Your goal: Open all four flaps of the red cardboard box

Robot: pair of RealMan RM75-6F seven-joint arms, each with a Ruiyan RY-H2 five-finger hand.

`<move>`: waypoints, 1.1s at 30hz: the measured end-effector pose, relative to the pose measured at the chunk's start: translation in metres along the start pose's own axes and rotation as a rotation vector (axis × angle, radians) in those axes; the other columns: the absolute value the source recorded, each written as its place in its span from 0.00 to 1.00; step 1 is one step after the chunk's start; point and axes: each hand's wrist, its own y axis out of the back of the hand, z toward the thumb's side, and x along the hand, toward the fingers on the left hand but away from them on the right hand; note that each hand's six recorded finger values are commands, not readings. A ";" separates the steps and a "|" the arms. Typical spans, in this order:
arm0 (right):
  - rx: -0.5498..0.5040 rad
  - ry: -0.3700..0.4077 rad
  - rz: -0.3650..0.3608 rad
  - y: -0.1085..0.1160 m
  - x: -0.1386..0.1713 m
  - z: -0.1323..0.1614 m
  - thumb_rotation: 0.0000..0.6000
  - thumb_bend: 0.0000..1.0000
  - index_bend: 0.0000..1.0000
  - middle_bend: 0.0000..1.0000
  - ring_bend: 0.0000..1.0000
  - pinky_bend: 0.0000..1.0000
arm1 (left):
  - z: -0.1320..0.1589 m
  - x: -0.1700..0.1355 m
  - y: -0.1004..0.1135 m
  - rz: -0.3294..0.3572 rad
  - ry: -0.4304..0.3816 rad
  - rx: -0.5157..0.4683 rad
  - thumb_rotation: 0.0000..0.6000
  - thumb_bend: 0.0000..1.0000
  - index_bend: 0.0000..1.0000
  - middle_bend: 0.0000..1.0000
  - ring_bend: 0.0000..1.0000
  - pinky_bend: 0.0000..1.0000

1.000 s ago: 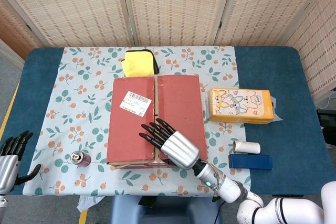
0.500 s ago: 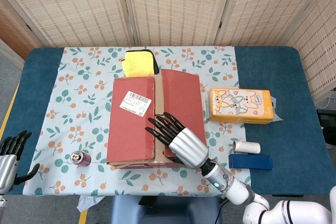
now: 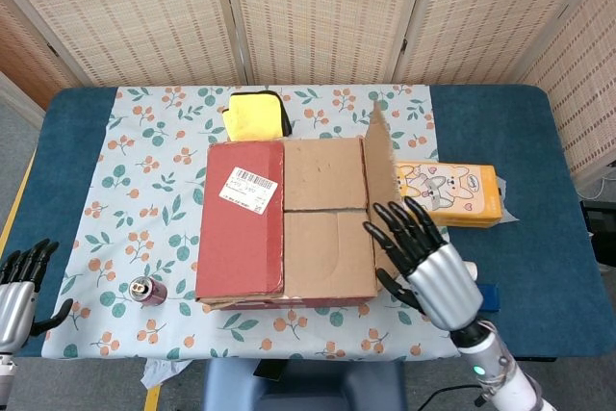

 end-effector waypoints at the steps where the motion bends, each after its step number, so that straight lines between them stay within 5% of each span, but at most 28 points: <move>1: 0.004 -0.014 -0.003 0.002 0.006 -0.005 1.00 0.38 0.00 0.00 0.00 0.00 | 0.000 0.000 0.000 0.000 0.001 0.002 1.00 0.37 0.02 0.09 0.10 0.08; 6: 0.022 -0.127 -0.002 0.007 0.048 -0.040 1.00 0.39 0.00 0.00 0.00 0.00 | 0.006 -0.001 -0.001 0.006 -0.021 0.015 1.00 0.37 0.02 0.09 0.10 0.08; 13: 0.030 -0.183 0.015 0.007 0.097 -0.069 1.00 0.39 0.00 0.00 0.00 0.00 | 0.026 -0.011 -0.010 -0.021 -0.120 0.027 1.00 0.42 0.02 0.09 0.10 0.08; 20: 0.020 -0.209 0.080 -0.011 0.117 -0.077 1.00 0.39 0.00 0.00 0.00 0.00 | 0.046 -0.020 -0.016 -0.066 -0.179 0.026 1.00 0.47 0.02 0.09 0.10 0.08; 26: 0.013 -0.233 0.078 -0.012 0.124 -0.086 1.00 0.39 0.00 0.00 0.00 0.00 | 0.079 -0.018 -0.011 -0.092 -0.276 0.023 1.00 0.72 0.03 0.09 0.09 0.08; 33: 0.016 -0.263 0.056 0.000 0.125 -0.100 1.00 0.38 0.00 0.00 0.00 0.00 | 0.120 -0.011 -0.002 -0.140 -0.373 0.032 1.00 0.69 0.00 0.09 0.07 0.08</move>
